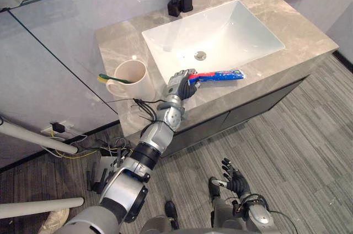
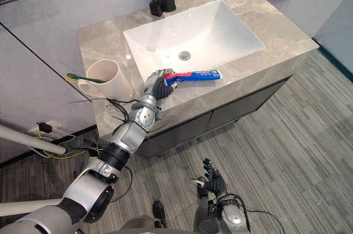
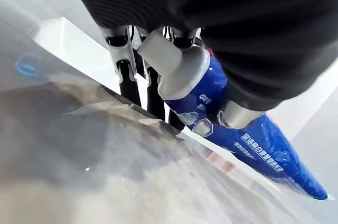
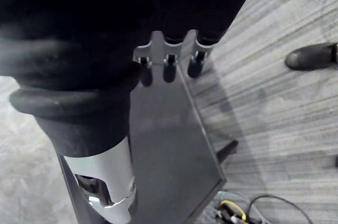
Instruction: Organize washtable
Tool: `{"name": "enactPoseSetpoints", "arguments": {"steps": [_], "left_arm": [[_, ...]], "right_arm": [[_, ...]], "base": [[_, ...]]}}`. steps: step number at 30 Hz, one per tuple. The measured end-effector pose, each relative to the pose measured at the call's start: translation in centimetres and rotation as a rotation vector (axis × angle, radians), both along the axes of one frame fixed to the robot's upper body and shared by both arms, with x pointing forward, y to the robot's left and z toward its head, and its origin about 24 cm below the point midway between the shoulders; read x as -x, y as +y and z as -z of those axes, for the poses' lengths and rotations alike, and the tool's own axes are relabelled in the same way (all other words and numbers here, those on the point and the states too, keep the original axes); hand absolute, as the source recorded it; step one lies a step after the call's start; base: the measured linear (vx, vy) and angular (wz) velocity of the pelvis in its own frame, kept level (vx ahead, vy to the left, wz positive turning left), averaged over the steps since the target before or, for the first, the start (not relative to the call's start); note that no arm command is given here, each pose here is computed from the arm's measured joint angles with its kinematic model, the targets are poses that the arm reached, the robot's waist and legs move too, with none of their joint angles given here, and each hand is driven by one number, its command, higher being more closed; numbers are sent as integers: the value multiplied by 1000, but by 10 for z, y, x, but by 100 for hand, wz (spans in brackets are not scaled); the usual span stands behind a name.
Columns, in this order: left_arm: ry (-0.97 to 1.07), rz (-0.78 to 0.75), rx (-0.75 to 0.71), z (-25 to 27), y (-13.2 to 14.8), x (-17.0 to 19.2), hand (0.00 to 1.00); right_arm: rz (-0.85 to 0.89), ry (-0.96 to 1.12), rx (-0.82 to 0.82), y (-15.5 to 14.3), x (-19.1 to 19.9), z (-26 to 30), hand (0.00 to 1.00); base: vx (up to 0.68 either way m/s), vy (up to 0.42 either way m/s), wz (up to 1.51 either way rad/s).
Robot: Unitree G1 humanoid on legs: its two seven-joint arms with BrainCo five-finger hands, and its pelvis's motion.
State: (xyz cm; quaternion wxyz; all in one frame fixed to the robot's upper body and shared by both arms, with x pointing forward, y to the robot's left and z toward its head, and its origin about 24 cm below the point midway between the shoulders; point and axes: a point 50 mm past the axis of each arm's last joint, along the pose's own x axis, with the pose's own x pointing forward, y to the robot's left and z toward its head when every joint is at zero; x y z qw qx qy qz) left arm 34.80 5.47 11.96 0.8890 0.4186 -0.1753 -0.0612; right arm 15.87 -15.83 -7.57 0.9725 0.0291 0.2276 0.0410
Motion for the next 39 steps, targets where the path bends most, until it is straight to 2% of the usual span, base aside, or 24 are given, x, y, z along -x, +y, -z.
{"name": "enactPoseSetpoints", "arguments": {"steps": [7, 13, 16, 20, 26, 32, 39], "left_arm": [[-15, -5, 66, 0, 5, 9, 100], [31, 76, 208, 10, 1, 39, 100], [51, 176, 290, 11, -15, 60, 100], [-15, 293, 415, -7, -23, 85, 100], [8, 434, 503, -11, -43, 104, 100], [29, 455, 534, -10, -46, 106, 100], [48, 477, 533, -6, -50, 112, 100]], "right_arm": [[115, -67, -24, -4, -5, -13, 0], [288, -308, -56, -33, -16, -66, 0], [313, -470, -165, -35, -15, -102, 0], [296, -643, -415, -34, 5, -139, 0], [294, -733, -703, -21, 0, -154, 0], [349, -714, -836, -13, -9, -155, 0], [395, -723, -860, -14, -22, -153, 0]], "base": [[0, 4, -8], [-4, -12, -13], [-57, -3, -27], [-61, -30, -21], [-22, -33, -2], [-45, -24, 17], [-54, -1, 13]]}}
